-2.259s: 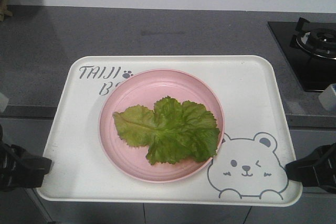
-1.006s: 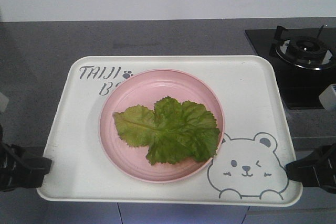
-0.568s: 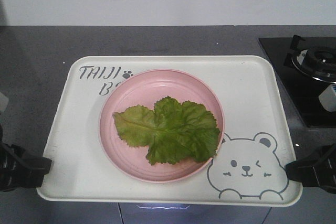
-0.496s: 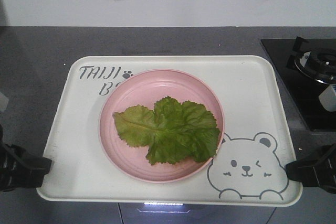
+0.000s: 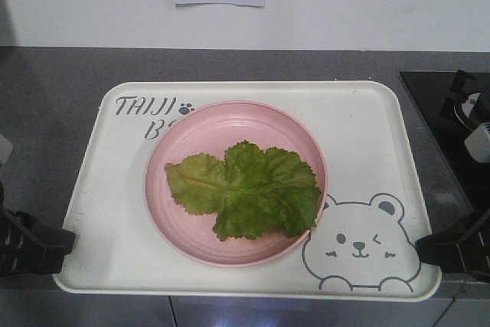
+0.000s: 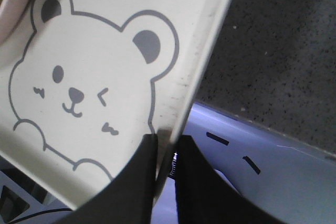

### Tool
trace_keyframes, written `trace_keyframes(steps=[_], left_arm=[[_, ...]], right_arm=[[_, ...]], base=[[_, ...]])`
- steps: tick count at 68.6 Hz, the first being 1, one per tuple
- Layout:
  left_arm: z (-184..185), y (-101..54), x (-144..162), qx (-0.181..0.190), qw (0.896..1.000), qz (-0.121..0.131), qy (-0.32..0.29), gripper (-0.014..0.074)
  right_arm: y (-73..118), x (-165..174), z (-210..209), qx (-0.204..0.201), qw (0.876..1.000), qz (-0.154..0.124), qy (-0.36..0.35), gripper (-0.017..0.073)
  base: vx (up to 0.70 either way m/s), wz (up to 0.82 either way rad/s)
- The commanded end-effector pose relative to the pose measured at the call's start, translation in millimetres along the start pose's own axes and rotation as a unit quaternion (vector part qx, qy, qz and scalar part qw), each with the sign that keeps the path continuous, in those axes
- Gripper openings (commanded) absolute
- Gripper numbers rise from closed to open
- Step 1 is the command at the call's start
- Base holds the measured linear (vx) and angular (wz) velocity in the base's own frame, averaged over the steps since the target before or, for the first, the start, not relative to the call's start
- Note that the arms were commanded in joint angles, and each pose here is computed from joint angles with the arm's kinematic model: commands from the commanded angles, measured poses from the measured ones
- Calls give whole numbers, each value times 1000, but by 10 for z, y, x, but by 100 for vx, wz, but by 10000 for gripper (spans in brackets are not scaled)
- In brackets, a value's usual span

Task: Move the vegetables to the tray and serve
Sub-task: 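Drive the base to the counter beside the stove carrying the tray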

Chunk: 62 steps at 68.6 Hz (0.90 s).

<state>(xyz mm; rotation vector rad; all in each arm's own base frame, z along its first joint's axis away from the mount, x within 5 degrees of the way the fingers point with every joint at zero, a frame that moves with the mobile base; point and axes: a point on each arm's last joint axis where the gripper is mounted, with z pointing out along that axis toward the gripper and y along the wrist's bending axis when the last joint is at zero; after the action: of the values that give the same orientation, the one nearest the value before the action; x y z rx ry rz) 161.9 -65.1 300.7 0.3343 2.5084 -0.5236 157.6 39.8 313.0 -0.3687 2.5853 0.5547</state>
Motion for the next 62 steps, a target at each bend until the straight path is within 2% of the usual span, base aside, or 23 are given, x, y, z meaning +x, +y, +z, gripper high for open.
trace_keyframes(steps=[1, 62], left_arm=[[-94, -66, -114, 15, 998, 8, -52, -6], [-94, -66, -114, 15, 998, 8, -52, -6]], right_arm=[[106, -53, -88, -32, 999, -25, -24, -1], [106, -53, -88, -32, 999, -25, -24, -1]], base=[[11, 3], [9, 4]])
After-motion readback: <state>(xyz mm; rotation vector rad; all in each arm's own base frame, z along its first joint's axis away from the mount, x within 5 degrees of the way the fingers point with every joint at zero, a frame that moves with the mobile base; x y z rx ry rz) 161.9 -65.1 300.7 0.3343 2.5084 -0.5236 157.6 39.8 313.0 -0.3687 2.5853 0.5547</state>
